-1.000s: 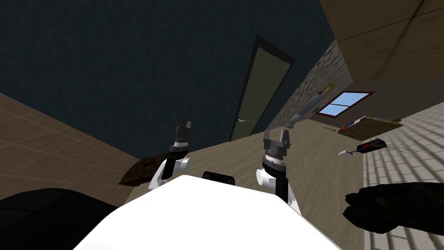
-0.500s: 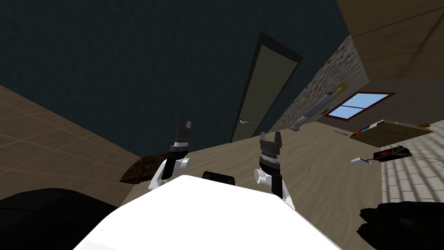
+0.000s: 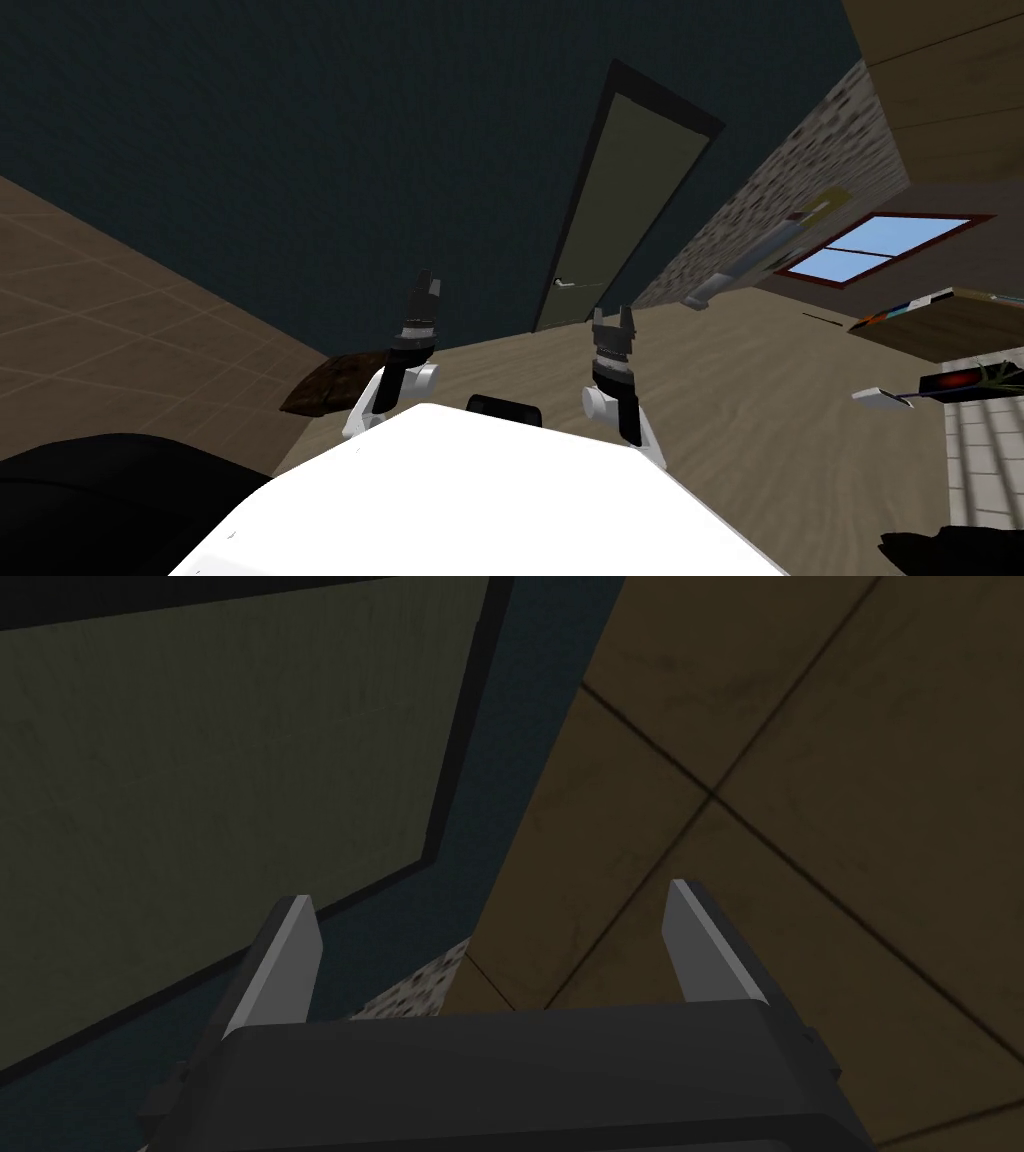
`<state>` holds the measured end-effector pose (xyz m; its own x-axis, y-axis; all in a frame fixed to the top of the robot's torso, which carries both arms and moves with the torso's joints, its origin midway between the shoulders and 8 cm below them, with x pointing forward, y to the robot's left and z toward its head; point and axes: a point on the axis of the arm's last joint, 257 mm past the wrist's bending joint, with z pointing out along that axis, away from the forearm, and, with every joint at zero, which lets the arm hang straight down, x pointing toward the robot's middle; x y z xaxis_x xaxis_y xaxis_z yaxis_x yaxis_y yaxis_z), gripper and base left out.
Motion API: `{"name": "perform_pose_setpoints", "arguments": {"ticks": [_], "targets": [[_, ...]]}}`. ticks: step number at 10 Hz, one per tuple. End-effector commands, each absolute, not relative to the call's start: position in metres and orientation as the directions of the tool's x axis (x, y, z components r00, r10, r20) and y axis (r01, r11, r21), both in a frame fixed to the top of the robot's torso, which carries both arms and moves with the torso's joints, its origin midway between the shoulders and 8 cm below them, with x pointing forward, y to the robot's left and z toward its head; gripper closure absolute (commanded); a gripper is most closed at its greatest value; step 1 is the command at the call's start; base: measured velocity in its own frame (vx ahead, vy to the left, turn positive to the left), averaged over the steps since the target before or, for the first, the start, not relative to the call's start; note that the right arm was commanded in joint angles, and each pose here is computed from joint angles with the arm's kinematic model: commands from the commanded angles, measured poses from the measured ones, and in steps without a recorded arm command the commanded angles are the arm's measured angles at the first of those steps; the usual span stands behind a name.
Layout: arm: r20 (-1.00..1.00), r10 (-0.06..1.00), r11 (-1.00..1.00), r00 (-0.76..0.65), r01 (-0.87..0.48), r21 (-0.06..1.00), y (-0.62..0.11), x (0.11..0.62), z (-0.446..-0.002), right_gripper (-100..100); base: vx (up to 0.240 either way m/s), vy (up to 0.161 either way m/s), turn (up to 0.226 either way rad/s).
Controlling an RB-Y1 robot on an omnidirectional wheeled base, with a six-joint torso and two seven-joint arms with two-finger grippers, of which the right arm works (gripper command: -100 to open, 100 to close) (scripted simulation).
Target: Pull the door open
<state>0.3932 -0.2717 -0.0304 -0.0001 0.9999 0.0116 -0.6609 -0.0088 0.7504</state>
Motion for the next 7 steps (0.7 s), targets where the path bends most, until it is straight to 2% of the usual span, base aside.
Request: {"name": "perform_pose_setpoints", "arguments": {"ticks": [1, 4, 7], "targets": [[0.018, 1.000, -0.017, -0.005, -0.643, 0.766, -0.270, 0.400, -0.044, -100, 0.076, -0.067, 0.118], [0.026, 1.000, -0.026, -0.009, -0.619, 0.785, -0.271, 0.408, -0.061, -100, 0.060, -0.059, 0.063], [0.037, 0.999, -0.038, -0.014, -0.582, 0.812, -0.272, 0.420, -0.086, -100, 0.078, -0.080, 0.112]]}}
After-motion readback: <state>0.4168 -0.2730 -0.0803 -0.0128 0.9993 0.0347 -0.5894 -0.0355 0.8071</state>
